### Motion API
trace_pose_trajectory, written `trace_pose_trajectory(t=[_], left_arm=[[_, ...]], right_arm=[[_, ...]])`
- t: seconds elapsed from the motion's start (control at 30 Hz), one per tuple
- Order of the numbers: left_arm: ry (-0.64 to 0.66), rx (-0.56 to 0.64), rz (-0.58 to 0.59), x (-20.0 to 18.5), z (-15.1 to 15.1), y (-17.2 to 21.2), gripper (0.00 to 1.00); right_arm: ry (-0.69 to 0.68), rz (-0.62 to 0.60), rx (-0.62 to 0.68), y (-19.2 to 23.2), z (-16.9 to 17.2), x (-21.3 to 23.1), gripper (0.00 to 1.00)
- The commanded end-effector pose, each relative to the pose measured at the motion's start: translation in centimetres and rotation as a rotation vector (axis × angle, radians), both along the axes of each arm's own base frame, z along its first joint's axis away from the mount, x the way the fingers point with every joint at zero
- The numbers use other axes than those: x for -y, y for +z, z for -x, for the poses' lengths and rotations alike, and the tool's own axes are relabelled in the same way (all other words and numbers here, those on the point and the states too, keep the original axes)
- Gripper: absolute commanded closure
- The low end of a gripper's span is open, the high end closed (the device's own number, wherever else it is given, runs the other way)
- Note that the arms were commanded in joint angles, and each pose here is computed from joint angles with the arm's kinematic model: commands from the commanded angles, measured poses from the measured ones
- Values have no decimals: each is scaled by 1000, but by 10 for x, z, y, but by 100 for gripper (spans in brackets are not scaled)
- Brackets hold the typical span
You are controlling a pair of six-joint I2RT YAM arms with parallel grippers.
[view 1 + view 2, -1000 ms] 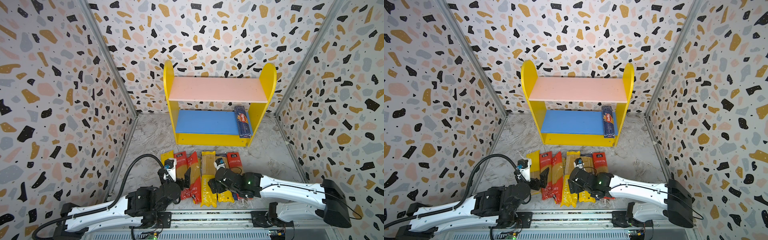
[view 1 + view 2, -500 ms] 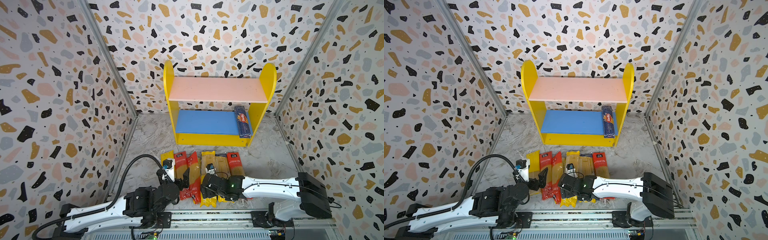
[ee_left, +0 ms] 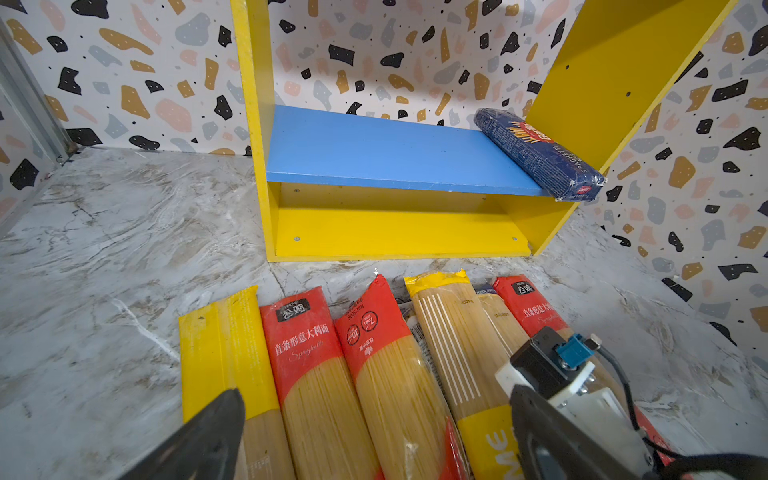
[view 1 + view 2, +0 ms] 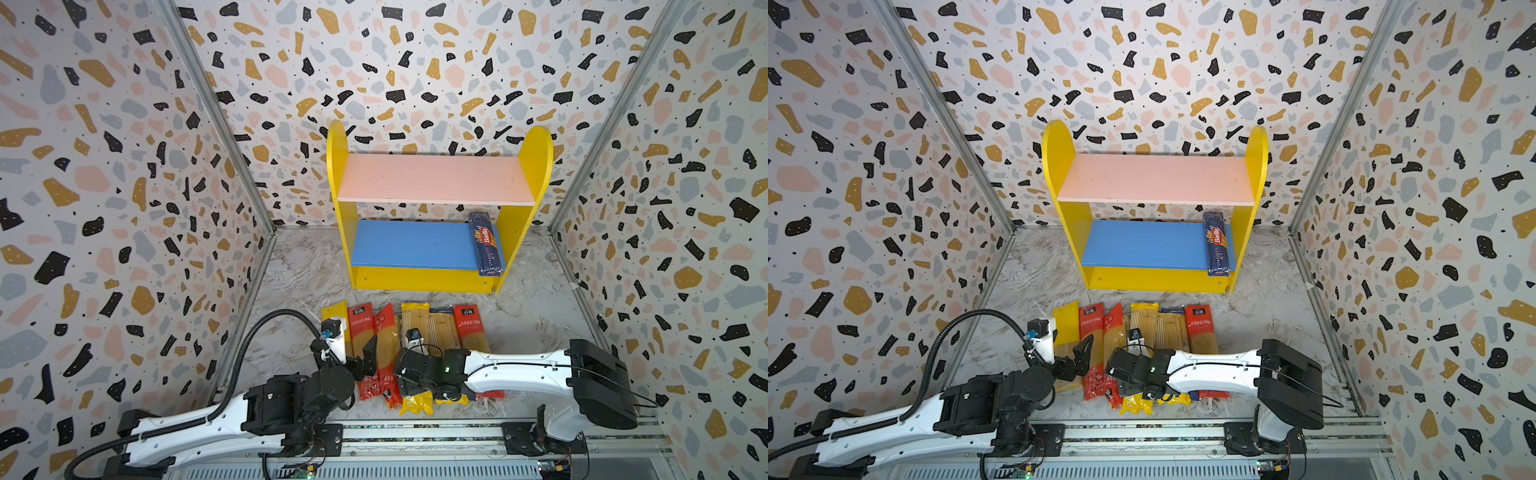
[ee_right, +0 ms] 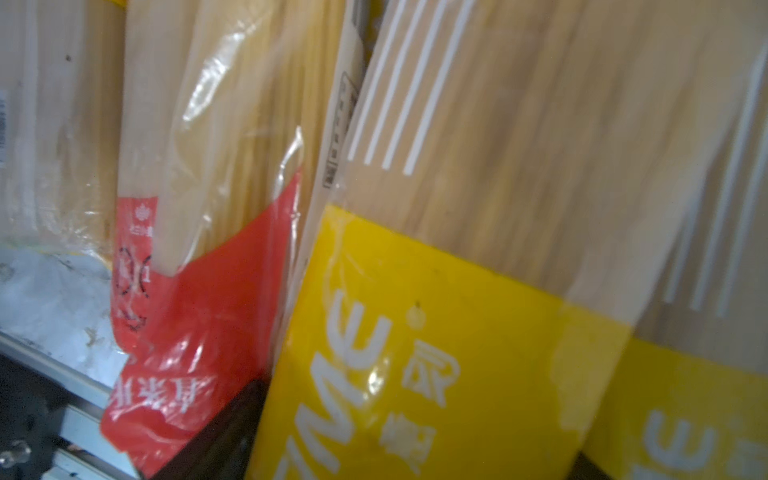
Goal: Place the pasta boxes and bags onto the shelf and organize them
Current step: 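Close the right gripper on the yellow-banded spaghetti bag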
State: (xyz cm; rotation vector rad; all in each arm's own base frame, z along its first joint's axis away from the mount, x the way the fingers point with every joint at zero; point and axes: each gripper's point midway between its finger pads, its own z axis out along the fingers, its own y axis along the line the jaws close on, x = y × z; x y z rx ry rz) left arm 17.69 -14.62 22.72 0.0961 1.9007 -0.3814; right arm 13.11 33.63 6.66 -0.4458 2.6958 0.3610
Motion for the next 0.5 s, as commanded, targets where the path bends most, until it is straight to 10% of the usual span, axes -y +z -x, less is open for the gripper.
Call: trace_pose_trajectory(t=[0.0, 0.47], left_arm=[[22, 7, 7, -5, -1, -1, 2], [32, 7, -22, -2, -4, 0, 2]], right_arm=[[13, 27, -71, -24, 9, 3, 37], [42, -331, -55, 26, -1, 26, 65]])
